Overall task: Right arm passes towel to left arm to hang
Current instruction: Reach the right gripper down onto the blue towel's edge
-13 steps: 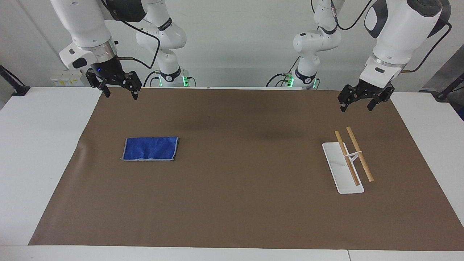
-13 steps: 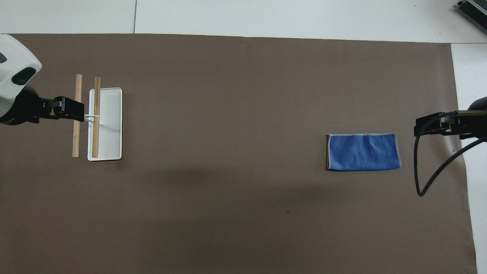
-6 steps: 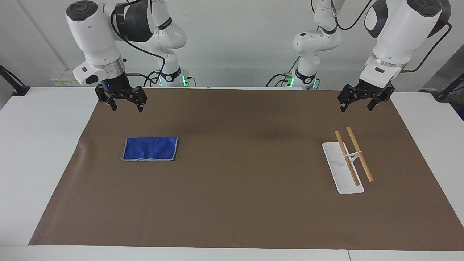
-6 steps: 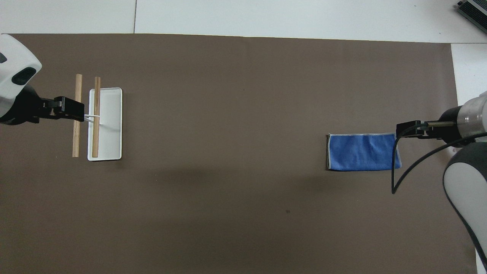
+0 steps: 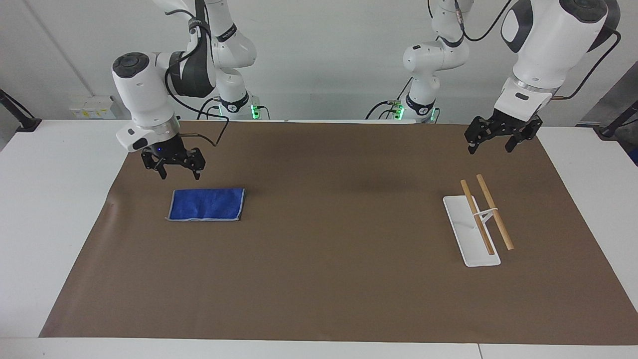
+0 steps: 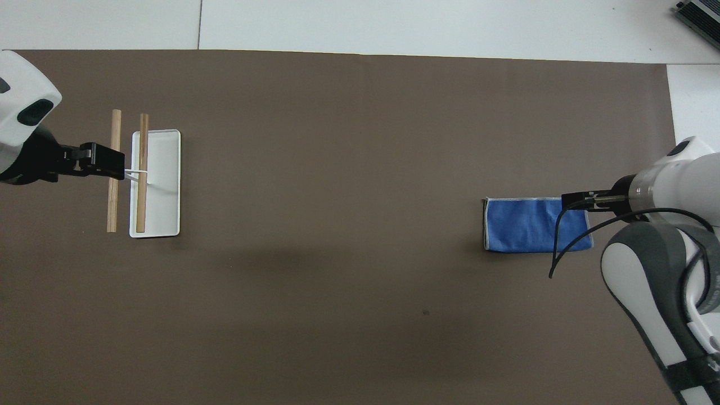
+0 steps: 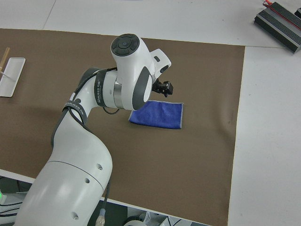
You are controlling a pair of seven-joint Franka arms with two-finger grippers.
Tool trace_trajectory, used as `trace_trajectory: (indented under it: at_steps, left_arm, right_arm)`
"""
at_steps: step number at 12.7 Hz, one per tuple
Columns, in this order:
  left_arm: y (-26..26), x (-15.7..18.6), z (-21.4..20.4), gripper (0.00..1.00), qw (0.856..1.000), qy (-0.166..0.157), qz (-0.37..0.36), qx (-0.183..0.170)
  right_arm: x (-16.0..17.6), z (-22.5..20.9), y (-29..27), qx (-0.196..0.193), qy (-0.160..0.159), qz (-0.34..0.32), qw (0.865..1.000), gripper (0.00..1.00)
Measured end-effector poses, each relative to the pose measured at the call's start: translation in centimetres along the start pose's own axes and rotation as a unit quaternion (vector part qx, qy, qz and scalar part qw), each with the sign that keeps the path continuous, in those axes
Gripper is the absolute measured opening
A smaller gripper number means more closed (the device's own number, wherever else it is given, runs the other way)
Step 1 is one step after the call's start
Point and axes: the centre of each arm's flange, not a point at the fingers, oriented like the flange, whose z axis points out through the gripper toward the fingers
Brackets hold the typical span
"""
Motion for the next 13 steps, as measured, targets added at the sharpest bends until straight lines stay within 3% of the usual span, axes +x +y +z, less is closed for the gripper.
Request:
trace_trajectory:
  at_steps: [10,13]
  left_arm:
    - [0.0,0.0,0.0,1.00,1.000,0.000,0.000,0.000]
    - [0.0,0.0,0.0,1.00,1.000,0.000,0.000,0.000]
  right_arm:
    - [-0.1,11.8,2.2,0.000,-0.006,-0.017,1.000,1.00]
    - [-0.4,13.5,1.1,0.001,-0.003,-0.027,1.000,1.00]
